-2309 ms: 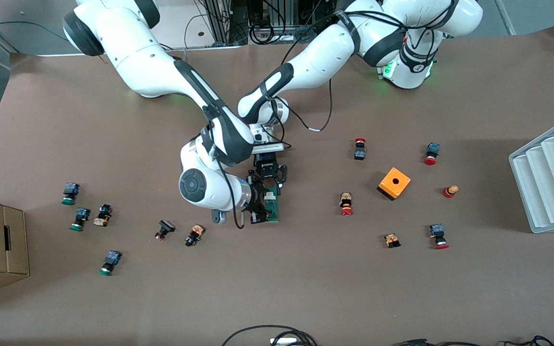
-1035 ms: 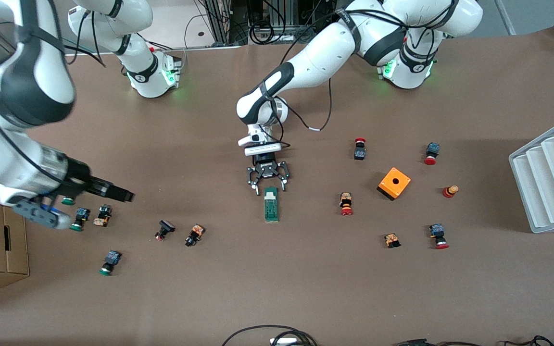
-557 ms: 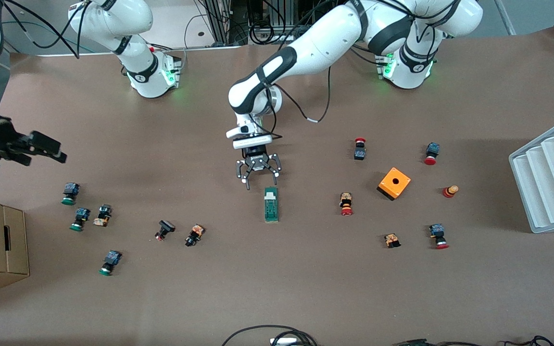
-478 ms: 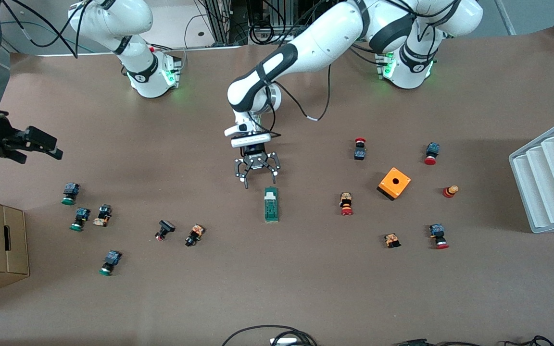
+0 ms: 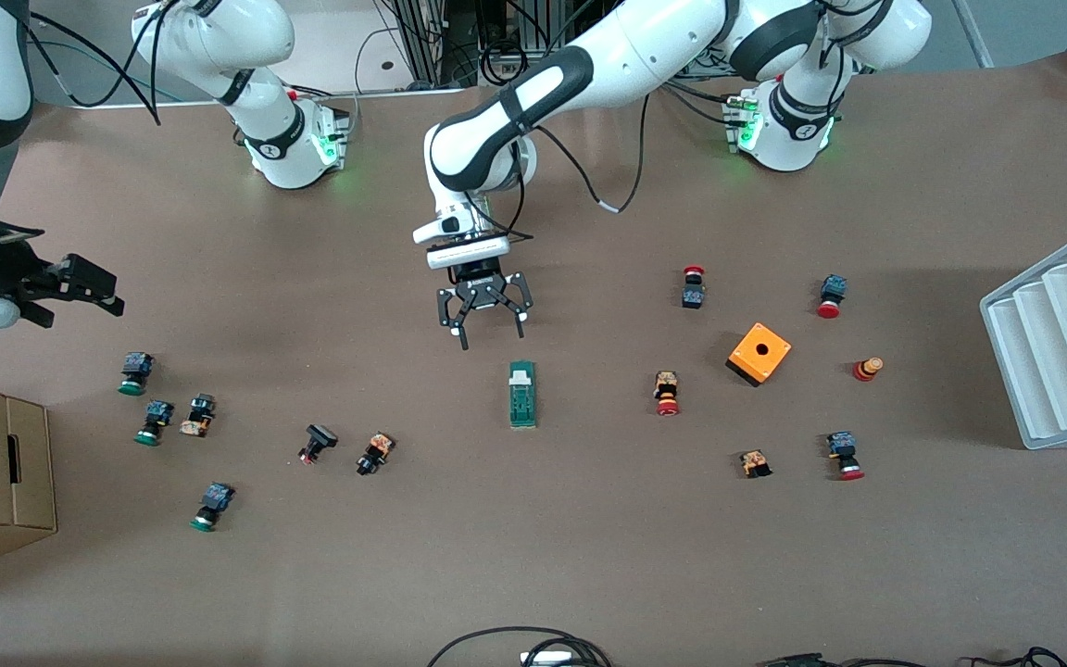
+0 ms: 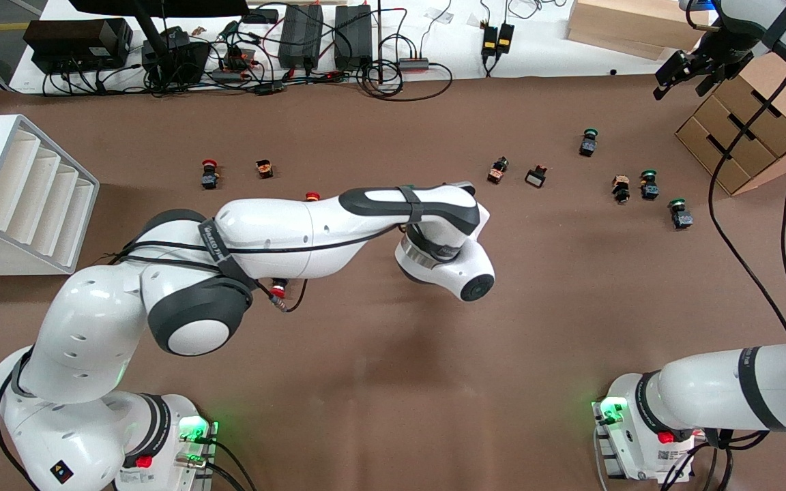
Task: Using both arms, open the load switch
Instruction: 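Open the left gripper and lift it away from the switch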
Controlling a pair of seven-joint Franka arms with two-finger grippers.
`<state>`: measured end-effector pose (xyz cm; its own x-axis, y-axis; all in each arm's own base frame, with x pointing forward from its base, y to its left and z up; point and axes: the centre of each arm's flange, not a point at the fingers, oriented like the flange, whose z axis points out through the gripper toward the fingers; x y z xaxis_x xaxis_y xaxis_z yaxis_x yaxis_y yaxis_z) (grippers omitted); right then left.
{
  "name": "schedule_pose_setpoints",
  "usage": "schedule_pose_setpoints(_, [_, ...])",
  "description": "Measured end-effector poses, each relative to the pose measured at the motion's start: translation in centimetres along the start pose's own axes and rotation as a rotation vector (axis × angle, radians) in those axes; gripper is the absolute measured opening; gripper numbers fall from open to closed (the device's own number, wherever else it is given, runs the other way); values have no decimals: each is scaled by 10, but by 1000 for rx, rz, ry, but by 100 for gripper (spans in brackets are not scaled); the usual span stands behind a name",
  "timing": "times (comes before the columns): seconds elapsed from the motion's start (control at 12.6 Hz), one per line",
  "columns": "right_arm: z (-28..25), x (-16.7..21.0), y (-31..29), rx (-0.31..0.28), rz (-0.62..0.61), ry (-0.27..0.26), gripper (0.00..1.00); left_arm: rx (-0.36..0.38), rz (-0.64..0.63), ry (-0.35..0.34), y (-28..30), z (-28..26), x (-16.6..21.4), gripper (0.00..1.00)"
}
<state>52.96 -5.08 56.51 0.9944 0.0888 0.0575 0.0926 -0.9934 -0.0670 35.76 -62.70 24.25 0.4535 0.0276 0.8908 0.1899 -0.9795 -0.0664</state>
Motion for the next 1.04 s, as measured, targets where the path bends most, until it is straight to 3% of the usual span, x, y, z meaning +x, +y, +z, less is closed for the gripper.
schedule_pose_setpoints(0.64, [-18,2,3,-9,1,23,100,13,166,-204,-26,-35,139,100])
schedule_pose_setpoints(0.88, [-11,5,0,-9,-4,7,100,13,180,-252,-42,-32,177,100])
schedule_pose_setpoints(1.04, [-7,3,0,-38,-16,-28,100,-5,196,-301,-55,-29,206,100])
